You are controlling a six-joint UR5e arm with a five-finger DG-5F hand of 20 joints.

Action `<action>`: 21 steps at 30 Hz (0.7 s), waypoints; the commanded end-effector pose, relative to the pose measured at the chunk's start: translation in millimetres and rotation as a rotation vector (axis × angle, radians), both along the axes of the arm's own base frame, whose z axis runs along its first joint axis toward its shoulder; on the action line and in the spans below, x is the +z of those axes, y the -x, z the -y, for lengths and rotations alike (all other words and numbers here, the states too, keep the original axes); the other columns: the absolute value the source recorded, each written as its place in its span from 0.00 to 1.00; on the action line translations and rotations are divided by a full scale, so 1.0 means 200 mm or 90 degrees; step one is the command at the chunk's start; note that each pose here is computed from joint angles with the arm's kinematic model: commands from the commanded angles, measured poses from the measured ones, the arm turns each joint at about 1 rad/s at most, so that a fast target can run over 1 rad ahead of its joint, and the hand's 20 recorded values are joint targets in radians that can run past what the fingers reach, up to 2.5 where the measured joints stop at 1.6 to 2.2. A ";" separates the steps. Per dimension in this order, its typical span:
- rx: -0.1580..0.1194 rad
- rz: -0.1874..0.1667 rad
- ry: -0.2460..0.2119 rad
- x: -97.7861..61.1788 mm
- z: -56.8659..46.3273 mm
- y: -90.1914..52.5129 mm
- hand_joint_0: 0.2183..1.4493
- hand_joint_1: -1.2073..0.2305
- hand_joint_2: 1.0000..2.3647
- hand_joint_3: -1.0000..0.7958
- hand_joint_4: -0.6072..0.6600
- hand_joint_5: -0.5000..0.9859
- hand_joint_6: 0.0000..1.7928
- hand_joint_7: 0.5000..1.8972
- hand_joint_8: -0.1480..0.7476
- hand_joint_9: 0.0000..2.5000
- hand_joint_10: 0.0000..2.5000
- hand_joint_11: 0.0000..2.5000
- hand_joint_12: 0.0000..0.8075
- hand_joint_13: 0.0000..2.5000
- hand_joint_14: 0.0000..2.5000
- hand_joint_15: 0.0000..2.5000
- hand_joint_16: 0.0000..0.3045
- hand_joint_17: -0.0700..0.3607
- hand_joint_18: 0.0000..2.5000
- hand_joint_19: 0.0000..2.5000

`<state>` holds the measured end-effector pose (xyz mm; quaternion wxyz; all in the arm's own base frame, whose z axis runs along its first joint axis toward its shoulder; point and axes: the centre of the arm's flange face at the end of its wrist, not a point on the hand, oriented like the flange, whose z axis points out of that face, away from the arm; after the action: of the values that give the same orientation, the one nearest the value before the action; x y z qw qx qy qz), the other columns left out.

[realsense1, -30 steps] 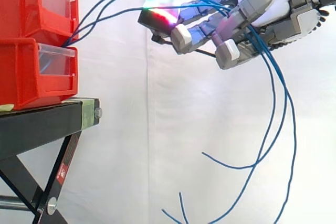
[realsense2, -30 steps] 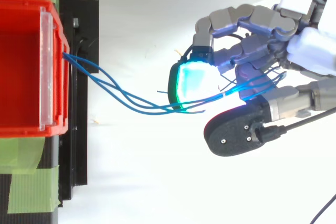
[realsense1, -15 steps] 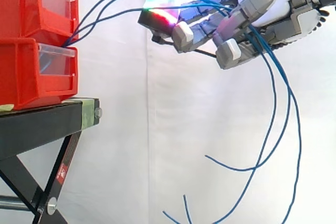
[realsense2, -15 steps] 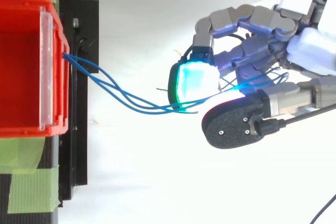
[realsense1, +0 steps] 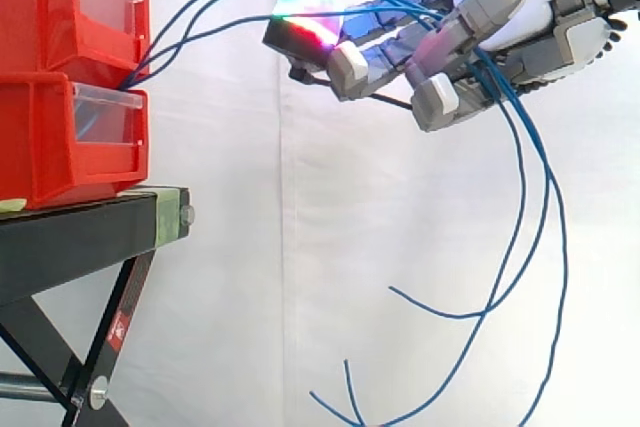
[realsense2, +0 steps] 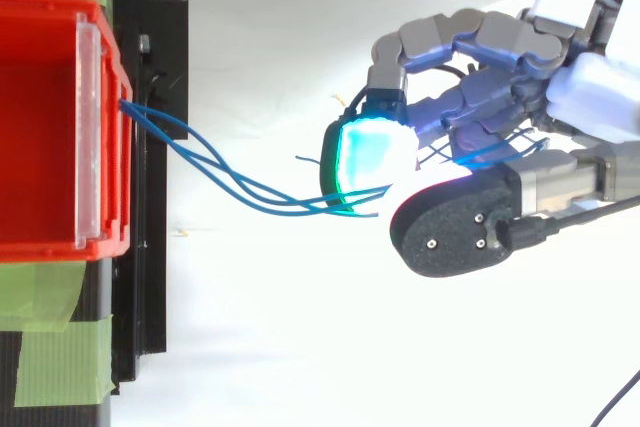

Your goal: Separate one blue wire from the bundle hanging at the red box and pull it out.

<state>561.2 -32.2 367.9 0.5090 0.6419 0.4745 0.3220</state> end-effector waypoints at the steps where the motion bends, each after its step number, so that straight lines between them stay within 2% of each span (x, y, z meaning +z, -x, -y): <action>1: 0.000 0.000 0.000 0.00 0.00 0.00 0.23 0.34 0.00 0.28 0.55 0.18 0.42 0.51 0.51 0.29 0.01 0.60 0.45 0.43 1.00 0.14 0.19 0.46 0.39 0.48; 4: 0.000 0.000 0.000 0.00 0.00 0.00 0.24 0.33 0.00 0.28 0.55 0.18 0.42 0.51 0.51 0.29 0.01 0.59 0.44 0.43 1.00 0.13 0.19 0.46 0.38 0.49; 11: 0.000 0.000 0.000 0.00 0.00 0.00 0.30 0.35 0.01 0.38 0.53 0.18 0.43 0.48 0.47 0.30 0.01 0.60 0.40 0.43 1.00 0.14 0.16 0.42 0.38 0.49; 21: 0.000 0.001 -0.001 0.00 0.00 0.00 0.35 0.38 0.02 0.49 0.52 0.19 0.45 0.45 0.46 0.33 0.00 0.60 0.40 0.44 1.00 0.14 0.16 0.41 0.38 0.49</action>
<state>561.2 -32.3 367.8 0.5088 0.6423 0.4741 0.3223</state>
